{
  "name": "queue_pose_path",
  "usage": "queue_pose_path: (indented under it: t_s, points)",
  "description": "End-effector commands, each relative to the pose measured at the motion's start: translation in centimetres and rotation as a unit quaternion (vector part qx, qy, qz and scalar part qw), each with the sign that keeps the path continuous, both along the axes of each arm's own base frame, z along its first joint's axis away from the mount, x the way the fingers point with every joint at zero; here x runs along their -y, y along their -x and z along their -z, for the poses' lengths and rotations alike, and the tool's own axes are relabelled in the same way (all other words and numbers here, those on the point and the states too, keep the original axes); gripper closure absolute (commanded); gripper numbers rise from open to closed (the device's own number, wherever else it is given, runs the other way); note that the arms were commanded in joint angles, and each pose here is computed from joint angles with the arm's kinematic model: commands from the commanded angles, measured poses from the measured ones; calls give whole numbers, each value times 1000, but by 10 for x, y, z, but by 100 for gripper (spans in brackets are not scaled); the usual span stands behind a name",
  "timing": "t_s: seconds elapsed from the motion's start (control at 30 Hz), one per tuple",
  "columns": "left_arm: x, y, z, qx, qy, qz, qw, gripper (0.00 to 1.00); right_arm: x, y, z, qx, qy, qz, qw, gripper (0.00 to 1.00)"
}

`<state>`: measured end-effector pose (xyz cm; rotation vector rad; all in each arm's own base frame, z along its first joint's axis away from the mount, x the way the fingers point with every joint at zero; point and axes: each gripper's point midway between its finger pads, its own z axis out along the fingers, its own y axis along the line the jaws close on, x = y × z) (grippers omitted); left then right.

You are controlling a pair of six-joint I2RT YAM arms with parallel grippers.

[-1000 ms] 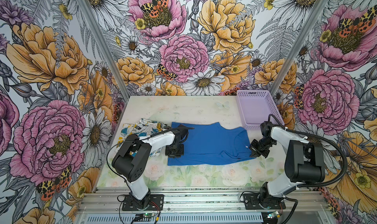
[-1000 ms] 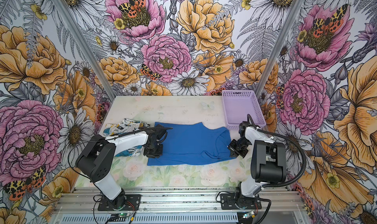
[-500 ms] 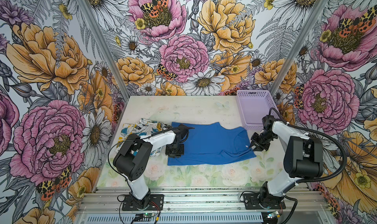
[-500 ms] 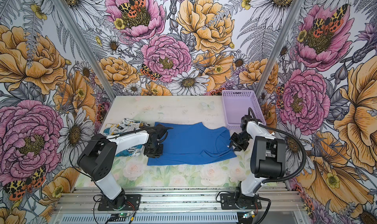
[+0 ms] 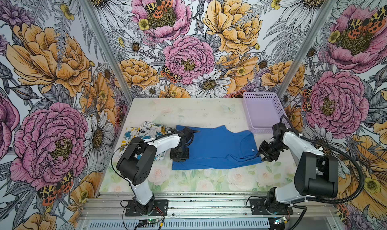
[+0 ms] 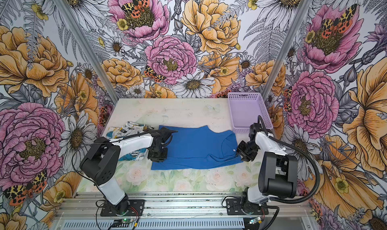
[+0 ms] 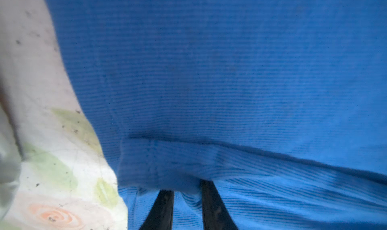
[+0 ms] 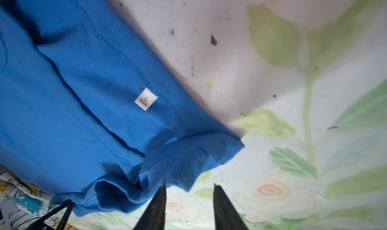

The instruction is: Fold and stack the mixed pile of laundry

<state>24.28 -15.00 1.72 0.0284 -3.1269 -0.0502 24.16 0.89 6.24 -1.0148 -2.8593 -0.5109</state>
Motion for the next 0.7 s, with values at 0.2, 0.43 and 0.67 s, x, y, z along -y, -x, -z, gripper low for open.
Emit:
queue_pose_path:
  t_s: [0.2, 0.43, 0.67]
  points:
    - [-8, 3, 22, -13, -31, 6, 999, 75, -10, -18, 10, 11, -17, -1, 1000, 71]
    - [-9, 3, 22, -12, -34, 5, 999, 75, 0, -46, 22, -1, -14, -5, 1000, 76]
    - [-10, 4, 23, -12, -37, 1, 999, 75, 4, -55, 36, -17, -15, -5, 1000, 75]
